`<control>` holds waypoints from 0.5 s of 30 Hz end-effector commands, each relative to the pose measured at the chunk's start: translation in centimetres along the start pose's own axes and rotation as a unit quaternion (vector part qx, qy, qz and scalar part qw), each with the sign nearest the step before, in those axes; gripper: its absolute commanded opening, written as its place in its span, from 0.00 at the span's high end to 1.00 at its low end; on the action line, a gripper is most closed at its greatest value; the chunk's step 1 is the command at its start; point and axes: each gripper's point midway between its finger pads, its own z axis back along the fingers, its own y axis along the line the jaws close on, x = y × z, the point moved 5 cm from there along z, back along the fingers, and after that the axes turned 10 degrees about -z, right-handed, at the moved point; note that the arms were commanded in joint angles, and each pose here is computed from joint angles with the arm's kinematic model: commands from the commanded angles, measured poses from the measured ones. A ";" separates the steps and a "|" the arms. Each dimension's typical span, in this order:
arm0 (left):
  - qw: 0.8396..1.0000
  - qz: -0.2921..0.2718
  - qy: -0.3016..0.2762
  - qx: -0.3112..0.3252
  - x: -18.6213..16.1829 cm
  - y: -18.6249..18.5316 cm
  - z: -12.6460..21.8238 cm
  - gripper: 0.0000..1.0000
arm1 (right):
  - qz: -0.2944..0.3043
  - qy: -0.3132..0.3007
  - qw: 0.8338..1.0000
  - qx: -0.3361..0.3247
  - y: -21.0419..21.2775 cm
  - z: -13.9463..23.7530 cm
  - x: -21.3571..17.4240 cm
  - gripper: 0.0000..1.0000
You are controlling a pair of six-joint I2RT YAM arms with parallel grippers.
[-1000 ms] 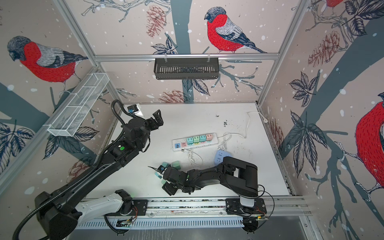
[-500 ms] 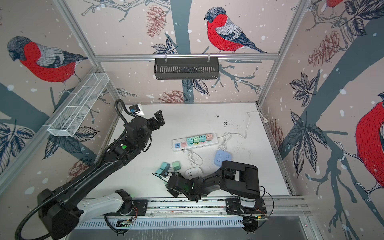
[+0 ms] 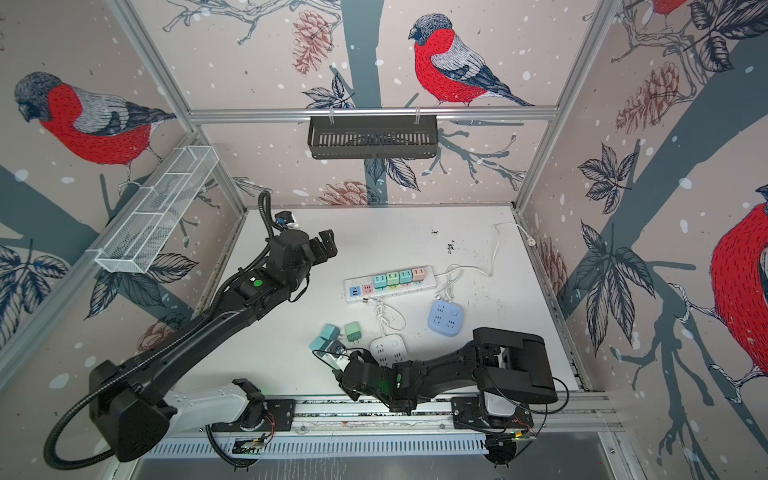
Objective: Insert the plug
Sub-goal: 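Lower the right gripper around the light-green adapter and close on it, then lift the light-green adapter with the right gripper while the left gripper approaches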
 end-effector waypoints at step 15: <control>0.956 -0.085 -0.132 -0.247 4.3 -4.6 5.6 0.02 | -0.061 -0.157 0.963 -0.209 -7.4 9.9 11.3 0.96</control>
